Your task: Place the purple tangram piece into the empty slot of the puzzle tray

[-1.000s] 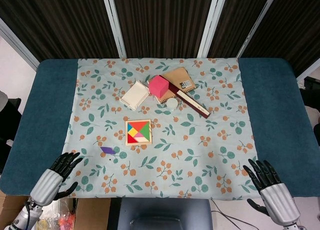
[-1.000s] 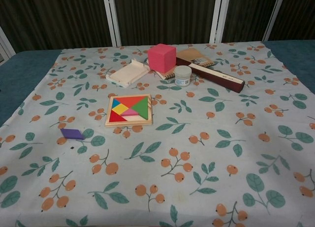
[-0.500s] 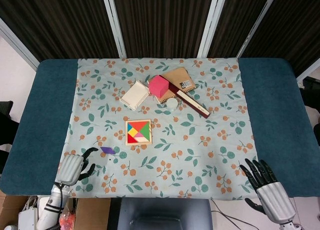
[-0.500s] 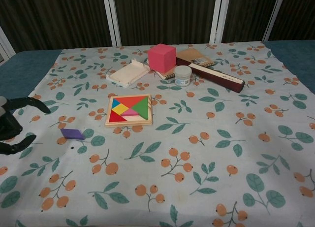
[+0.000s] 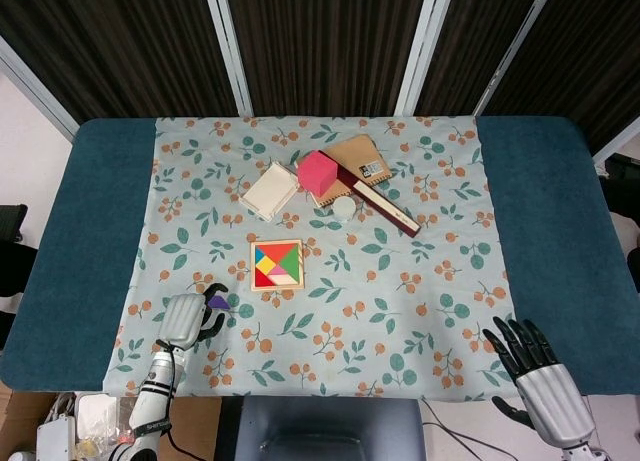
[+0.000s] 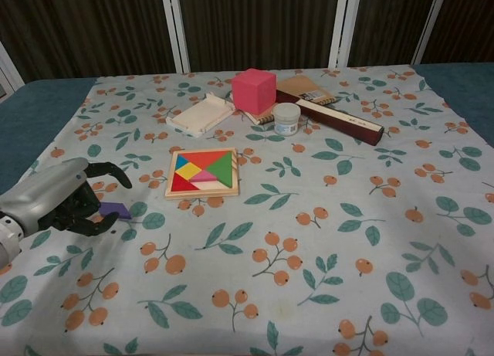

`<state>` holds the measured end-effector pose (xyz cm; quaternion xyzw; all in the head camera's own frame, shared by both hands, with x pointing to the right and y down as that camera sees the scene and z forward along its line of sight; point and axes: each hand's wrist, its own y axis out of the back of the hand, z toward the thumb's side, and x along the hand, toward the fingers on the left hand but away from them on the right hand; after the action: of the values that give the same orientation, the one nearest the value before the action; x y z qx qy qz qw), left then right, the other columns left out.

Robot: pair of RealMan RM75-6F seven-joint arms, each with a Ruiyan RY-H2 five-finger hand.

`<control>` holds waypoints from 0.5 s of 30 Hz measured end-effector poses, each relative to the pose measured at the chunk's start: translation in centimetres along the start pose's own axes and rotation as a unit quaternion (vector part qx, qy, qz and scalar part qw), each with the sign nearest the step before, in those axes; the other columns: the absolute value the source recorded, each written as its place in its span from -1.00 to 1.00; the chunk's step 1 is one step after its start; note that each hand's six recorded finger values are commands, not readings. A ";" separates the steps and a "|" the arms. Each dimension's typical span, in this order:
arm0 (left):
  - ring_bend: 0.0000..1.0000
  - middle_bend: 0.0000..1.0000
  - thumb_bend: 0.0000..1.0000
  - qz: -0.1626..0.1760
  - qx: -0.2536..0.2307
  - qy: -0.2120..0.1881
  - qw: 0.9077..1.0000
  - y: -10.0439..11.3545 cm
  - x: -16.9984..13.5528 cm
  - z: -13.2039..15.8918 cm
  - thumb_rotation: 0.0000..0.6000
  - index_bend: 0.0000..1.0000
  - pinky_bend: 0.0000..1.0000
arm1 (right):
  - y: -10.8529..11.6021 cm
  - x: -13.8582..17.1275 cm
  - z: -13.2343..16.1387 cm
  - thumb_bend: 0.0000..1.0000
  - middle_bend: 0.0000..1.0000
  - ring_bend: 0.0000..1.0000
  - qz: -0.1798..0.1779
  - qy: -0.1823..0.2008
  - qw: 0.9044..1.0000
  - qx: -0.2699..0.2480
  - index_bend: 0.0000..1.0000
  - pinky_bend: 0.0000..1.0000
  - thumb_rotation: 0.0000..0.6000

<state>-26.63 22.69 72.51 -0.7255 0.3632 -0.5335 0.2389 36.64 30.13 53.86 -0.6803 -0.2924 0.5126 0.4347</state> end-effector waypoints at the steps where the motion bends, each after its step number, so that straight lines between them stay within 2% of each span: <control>1: 1.00 1.00 -0.21 -0.001 0.002 0.003 1.000 -0.1 0.2 -0.1 1.00 -0.30 1.00 | 0.1 0.0 0.0 -0.76 -1.00 -1.00 -0.001 0.000 1.000 -0.001 -1.00 -1.00 1.00; 15: 1.00 1.00 -0.21 -0.011 0.019 0.032 0.999 -1.2 1.6 -1.6 1.00 -0.25 1.00 | 0.2 0.2 -0.3 -0.76 -1.00 -1.00 -0.002 -0.004 1.000 -0.004 -1.00 -1.00 1.00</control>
<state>-27.58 22.24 74.85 -0.7073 0.3528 -0.5657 0.2352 36.96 30.11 53.57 -0.6792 -0.2975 0.5133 0.4321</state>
